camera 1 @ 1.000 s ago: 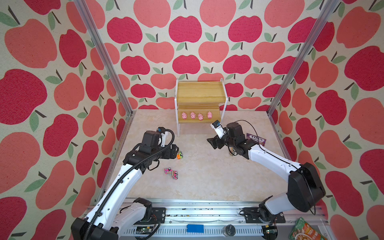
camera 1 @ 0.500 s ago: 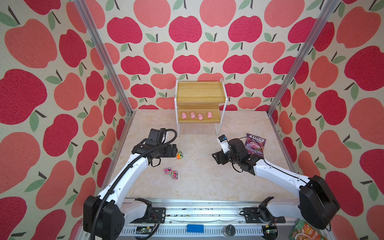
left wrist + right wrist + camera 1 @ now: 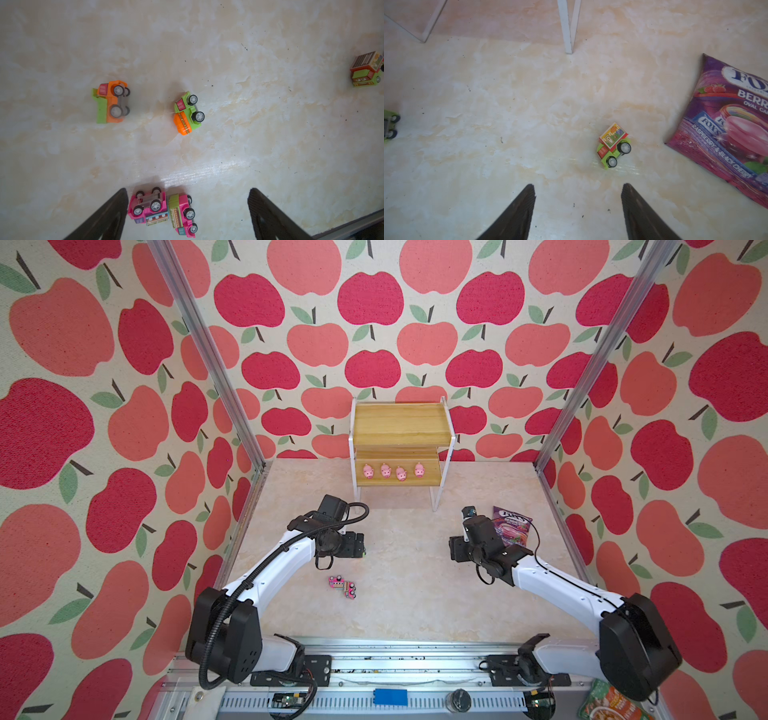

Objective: Place and organize the plastic toys onto the shelf
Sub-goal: 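Move the right gripper over the green toy truck by the candy bag, then lower the right gripper and close on the green toy truck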

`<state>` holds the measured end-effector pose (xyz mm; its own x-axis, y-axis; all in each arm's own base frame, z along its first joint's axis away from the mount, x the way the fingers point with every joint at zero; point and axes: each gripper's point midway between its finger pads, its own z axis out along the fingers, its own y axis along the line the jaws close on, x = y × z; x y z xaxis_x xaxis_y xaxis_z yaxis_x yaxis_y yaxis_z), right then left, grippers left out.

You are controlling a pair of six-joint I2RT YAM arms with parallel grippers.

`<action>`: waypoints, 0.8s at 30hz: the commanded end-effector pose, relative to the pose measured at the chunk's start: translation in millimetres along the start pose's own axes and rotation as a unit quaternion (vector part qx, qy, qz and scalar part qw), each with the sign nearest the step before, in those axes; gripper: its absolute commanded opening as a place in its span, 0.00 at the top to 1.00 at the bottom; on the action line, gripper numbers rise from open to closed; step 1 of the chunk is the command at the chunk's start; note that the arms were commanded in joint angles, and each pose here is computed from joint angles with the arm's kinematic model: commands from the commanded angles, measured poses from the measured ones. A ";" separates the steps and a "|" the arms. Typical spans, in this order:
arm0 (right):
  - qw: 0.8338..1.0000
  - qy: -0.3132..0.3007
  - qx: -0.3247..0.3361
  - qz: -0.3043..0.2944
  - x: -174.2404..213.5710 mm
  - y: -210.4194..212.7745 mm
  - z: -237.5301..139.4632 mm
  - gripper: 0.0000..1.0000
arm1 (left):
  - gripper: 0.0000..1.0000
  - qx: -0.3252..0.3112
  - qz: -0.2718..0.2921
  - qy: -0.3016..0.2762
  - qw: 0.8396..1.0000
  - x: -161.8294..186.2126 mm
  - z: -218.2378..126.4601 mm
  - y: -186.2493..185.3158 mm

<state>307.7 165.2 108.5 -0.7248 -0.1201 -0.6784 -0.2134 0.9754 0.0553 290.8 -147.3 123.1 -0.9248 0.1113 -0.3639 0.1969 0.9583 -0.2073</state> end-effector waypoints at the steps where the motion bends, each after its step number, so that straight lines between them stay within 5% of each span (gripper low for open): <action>1: 0.998 0.022 0.025 0.048 4.3 -13.2 3.6 0.31 | 0.08 -0.016 0.010 0.022 1.000 3.4 -5.6 -5.0; 16: 0.989 0.074 0.086 0.093 9.7 -27.9 68.3 0.34 | 0.08 -0.023 0.085 0.012 0.996 -2.2 -17.3 -33.9; 24: 0.985 0.081 0.101 0.111 14.9 -36.7 83.2 0.51 | 0.07 -0.016 0.098 -0.012 0.995 -11.7 -21.9 -38.3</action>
<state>348.8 144.5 30.0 -0.8576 0.0493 -0.5120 0.0468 0.9987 0.0177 278.9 -178.4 144.1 -0.8868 0.2716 -0.3739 0.3392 0.9320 -0.1275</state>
